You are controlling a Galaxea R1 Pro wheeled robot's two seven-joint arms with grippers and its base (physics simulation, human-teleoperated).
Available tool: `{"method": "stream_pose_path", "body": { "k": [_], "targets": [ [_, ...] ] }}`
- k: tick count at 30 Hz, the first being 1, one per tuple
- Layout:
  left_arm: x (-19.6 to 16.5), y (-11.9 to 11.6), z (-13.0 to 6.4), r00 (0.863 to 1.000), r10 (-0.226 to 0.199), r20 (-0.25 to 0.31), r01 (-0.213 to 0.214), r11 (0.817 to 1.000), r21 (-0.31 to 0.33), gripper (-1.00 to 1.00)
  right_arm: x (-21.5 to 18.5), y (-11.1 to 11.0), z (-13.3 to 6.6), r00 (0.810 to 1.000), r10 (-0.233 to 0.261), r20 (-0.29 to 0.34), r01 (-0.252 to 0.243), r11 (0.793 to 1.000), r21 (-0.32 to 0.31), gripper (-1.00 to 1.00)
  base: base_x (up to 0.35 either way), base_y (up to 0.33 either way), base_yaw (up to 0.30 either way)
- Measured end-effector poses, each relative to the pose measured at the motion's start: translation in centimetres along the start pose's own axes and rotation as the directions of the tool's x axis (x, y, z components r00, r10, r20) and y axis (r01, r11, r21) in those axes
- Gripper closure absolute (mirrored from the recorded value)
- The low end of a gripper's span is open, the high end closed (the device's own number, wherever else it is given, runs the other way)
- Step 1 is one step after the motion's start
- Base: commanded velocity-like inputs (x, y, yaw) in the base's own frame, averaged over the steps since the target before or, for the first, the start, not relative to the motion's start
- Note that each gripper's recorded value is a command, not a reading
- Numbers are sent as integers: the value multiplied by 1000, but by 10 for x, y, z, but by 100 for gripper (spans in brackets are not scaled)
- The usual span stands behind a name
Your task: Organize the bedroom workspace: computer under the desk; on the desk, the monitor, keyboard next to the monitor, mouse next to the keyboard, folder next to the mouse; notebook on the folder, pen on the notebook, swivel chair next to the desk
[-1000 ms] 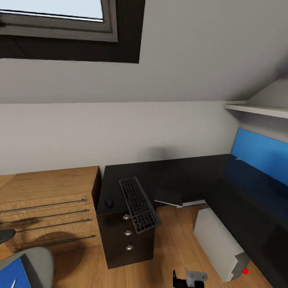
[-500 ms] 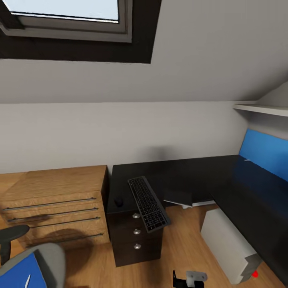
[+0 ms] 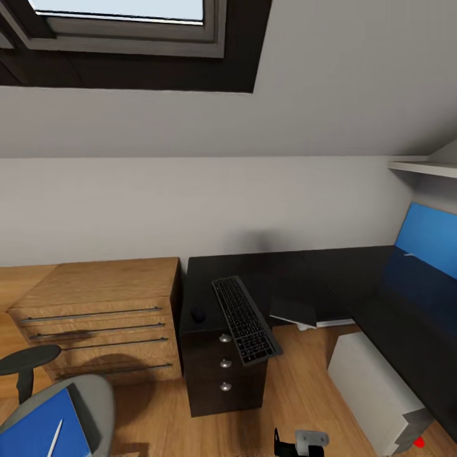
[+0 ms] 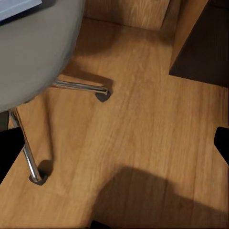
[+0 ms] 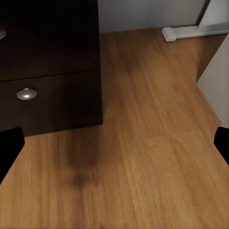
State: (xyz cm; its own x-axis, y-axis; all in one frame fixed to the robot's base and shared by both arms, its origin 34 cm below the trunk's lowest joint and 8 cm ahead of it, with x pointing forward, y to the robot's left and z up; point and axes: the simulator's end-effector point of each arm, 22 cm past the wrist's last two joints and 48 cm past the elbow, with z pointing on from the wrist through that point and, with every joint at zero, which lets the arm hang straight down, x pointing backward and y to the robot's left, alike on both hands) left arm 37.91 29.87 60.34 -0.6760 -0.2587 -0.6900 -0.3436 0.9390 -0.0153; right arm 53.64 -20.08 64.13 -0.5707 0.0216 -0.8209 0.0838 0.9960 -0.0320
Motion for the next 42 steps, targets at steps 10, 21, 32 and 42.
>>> {"method": "stream_pose_path", "body": {
  "k": [10,21,32,42],
  "targets": [
    [-126,-107,-15,999,30,-14,-29,999,45,-100,-74,-5,32,984,94,150,-101,994,35,-100,0,0,1],
    [-208,-154,-30,997,-30,65,22,991,130,-100,-132,-24,60,868,489,92,-494,868,48,-100,0,0,0],
    [-215,-148,-20,991,-107,78,95,985,146,-100,-145,-28,70,654,751,-86,-755,656,-16,-100,0,0,0],
    [-206,-133,-4,991,-105,84,94,988,124,-100,-140,-31,77,548,815,-187,-836,540,-96,-100,0,0,0]
  ]
}}
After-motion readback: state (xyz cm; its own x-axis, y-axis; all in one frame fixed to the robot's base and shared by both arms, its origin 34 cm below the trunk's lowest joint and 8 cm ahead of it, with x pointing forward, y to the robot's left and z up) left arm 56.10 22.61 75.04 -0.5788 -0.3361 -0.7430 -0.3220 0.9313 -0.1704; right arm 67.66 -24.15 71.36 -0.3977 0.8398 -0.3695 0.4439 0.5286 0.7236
